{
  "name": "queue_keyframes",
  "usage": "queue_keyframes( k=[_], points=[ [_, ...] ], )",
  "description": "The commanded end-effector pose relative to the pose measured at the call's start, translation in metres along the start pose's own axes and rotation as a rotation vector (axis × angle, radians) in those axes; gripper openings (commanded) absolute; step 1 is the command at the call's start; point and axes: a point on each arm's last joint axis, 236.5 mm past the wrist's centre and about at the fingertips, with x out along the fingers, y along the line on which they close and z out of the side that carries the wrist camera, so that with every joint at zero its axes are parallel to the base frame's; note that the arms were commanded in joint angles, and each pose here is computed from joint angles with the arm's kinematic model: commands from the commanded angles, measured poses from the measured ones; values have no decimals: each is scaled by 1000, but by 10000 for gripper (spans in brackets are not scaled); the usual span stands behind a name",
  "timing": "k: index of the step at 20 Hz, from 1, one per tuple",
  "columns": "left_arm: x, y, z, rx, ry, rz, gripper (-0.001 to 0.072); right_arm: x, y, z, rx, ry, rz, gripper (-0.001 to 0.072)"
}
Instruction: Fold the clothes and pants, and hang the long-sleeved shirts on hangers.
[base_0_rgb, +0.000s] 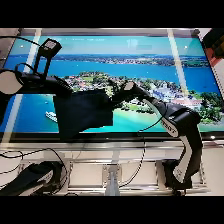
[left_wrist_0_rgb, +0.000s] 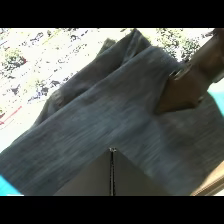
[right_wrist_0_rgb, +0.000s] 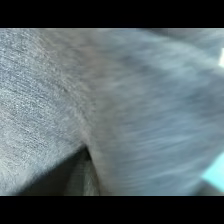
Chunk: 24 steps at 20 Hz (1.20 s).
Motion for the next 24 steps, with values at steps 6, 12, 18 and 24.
queue_keyframes(
  k=[6, 12, 18, 24],
  points=[
    [0, 3, 7, 0, -31, 11, 52, -38, 90, 46, -14, -87, 265, 22],
    [-10, 10, 18, 11, -88, 48, 52, -200, 104, 80, -116, -272, 315, 21],
    [-39, 28, 33, 49, -190, 155, 52, -435, 61, 75, -145, -731, 132, 22],
    [-56, 43, 38, 80, -230, 238, 52, -645, -81, -10, 136, -1182, -289, 21]
  ],
)
